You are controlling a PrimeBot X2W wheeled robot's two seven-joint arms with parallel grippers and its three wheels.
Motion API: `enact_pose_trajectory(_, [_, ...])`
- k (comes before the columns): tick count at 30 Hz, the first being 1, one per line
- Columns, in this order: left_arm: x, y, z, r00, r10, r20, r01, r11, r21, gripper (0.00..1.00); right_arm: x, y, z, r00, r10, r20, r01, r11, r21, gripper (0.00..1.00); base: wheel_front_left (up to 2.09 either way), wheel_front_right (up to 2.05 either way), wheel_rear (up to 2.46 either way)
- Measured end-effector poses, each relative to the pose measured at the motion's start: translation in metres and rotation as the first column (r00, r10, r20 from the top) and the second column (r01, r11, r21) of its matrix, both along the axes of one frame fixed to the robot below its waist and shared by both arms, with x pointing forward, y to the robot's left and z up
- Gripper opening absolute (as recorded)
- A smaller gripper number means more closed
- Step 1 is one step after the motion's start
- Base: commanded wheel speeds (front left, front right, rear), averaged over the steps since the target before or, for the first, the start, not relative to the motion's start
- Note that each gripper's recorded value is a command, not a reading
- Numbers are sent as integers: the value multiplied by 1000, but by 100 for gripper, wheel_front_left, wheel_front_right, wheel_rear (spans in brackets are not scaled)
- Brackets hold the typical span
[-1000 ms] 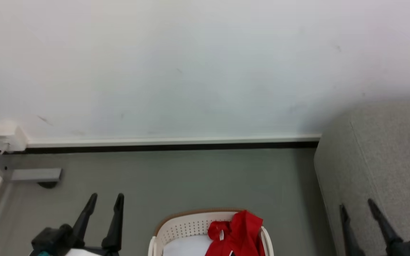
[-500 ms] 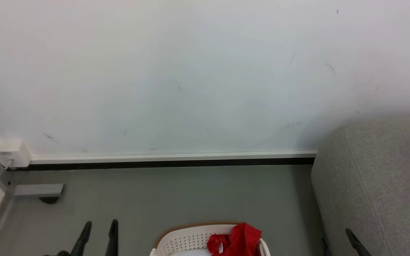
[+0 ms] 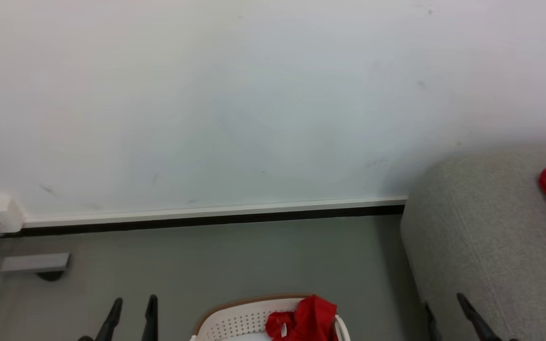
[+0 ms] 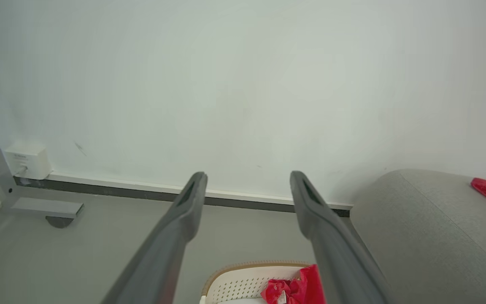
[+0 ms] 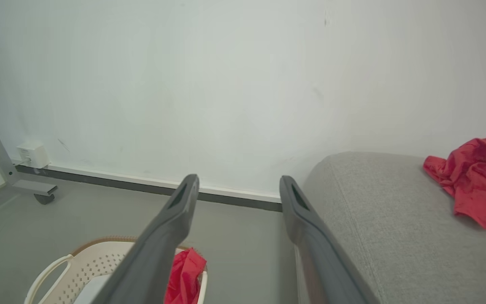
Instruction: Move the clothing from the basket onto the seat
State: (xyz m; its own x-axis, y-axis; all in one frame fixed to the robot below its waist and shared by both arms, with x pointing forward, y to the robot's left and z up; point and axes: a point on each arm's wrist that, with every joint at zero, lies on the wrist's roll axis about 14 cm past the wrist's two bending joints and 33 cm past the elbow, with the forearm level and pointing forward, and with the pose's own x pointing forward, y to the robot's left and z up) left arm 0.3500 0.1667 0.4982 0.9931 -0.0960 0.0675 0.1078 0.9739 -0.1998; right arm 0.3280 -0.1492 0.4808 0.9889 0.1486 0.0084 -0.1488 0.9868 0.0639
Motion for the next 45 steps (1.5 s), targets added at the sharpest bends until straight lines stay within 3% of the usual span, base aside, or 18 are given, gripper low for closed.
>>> enact_pose_trajectory(10, [25,-60,-9,982,-186,-31,186,983,0,100,-3,-44,29,987,-132,91,133,991,-7,100,0,0,0])
enact_pose_trajectory(19, [50,-134,-47,903,-404,-143,409,912,7,100,-1,-79,46,964,-229,132,235,972,-30,100,0,0,0])
enact_pose_trajectory(28, [84,-193,-112,751,-569,-334,605,796,5,100,33,-100,58,950,-271,158,285,955,-77,100,0,0,0])
enact_pose_trajectory(34, [83,-220,-175,605,-617,-504,695,718,-45,100,51,-114,48,944,-303,132,318,940,-121,100,0,0,0])
enact_pose_trajectory(39, [86,-228,-224,504,-614,-608,735,674,-72,100,65,-121,35,943,-315,103,328,931,-160,100,0,0,0])
enact_pose_trajectory(45, [94,-233,-272,437,-601,-669,738,665,-116,100,84,-124,15,946,-317,64,324,928,-184,100,0,0,0])
